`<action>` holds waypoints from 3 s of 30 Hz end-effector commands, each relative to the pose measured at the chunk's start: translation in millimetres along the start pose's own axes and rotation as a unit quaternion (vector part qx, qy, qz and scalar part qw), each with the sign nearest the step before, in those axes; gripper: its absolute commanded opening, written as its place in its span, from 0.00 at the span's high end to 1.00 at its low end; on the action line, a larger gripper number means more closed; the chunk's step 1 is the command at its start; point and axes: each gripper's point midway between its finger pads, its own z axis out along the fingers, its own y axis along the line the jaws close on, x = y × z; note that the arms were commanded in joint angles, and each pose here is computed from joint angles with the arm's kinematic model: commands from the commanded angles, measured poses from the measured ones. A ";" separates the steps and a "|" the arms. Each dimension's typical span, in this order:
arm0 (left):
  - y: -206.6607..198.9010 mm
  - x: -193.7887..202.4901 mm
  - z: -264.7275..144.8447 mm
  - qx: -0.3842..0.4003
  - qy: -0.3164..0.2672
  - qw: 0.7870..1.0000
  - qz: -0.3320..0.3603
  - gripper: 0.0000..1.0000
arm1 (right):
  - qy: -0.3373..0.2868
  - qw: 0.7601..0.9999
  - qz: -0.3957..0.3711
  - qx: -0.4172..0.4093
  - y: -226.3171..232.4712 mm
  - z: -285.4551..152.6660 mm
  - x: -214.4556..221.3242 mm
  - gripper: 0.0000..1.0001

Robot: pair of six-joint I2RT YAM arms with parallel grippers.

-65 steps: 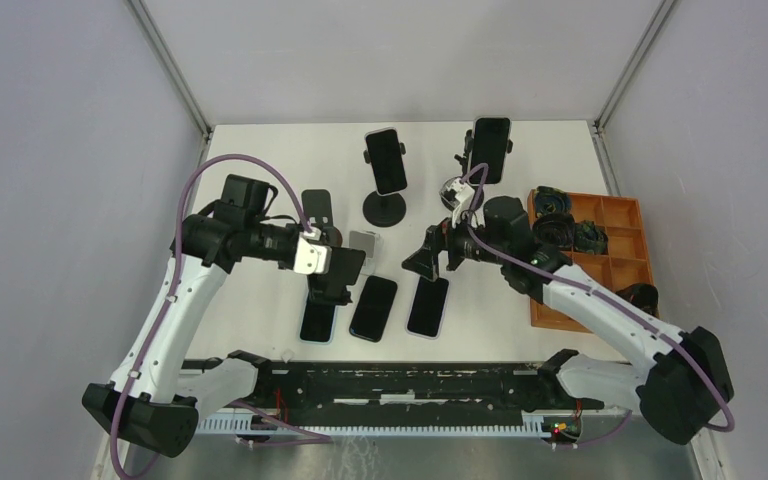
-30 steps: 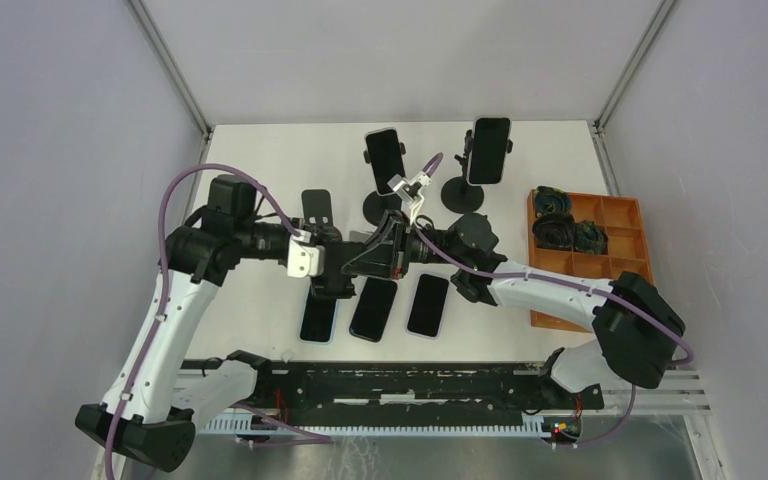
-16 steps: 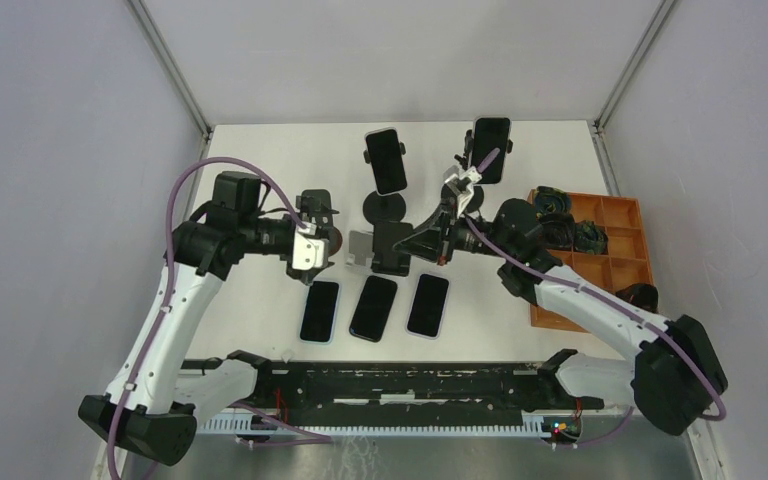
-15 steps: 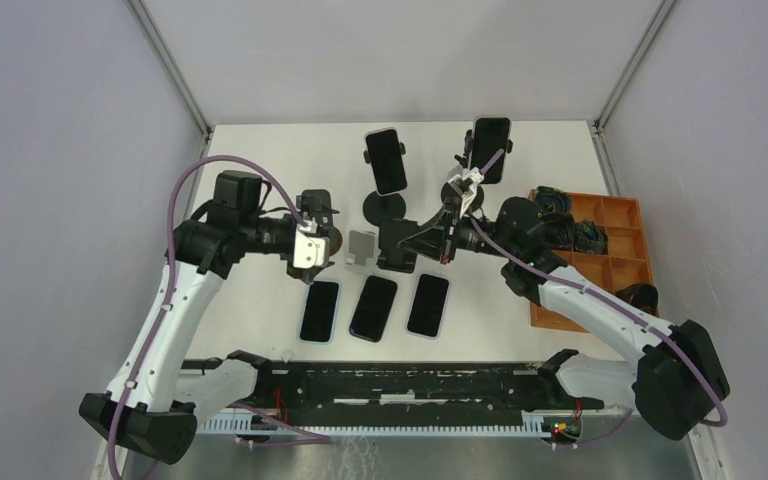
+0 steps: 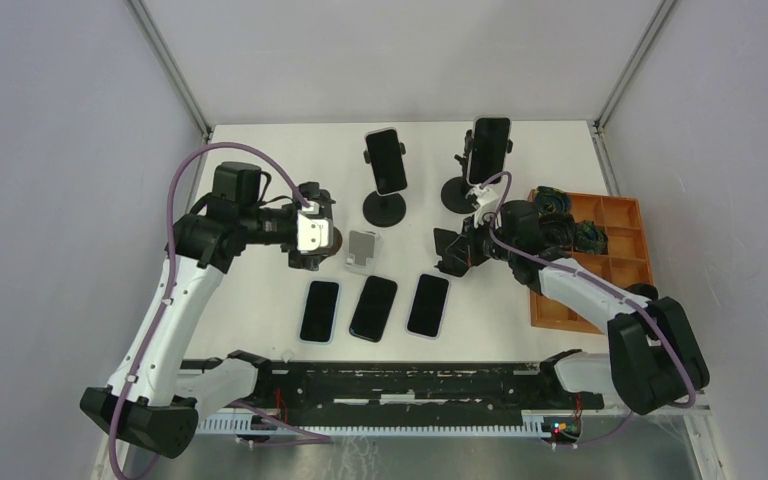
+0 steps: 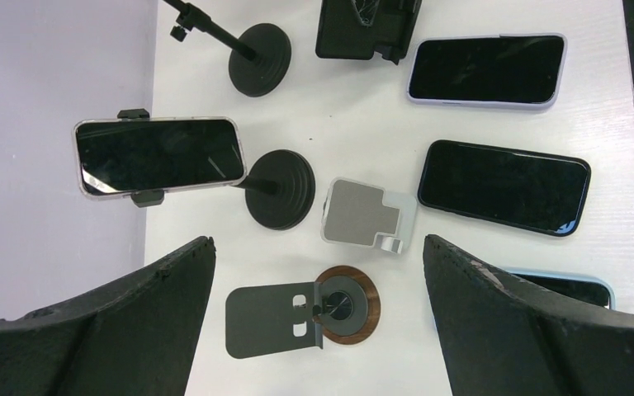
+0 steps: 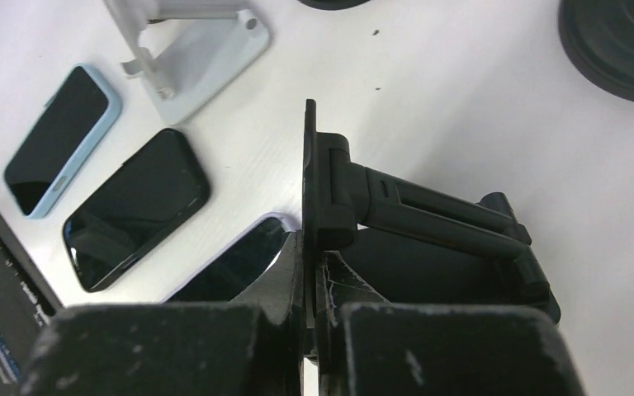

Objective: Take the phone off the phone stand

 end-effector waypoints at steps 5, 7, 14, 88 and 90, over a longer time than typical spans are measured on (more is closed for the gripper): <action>5.6 -9.1 -7.0 -0.020 -0.004 1.000 -0.002 0.00 | -0.031 0.999 -0.038 0.008 -29.7 12.3 -18.2 1.00; 5.0 -8.9 -6.4 -0.019 -0.005 1.000 -0.004 0.00 | -0.024 0.999 -0.040 0.002 -34.2 14.3 -13.6 1.00; 4.3 -8.0 -4.1 -0.014 -0.008 1.000 -0.007 0.00 | -0.003 0.997 -0.072 -0.031 -35.5 18.9 -4.0 0.89; 157.1 112.9 137.9 -0.158 -0.021 0.845 -0.511 0.01 | -0.162 0.980 0.045 -0.102 63.8 -92.5 -69.3 0.02; 152.7 110.9 145.1 -0.132 -0.029 0.848 -0.512 0.03 | -0.161 0.981 0.045 -0.102 64.5 -93.6 -67.8 0.02</action>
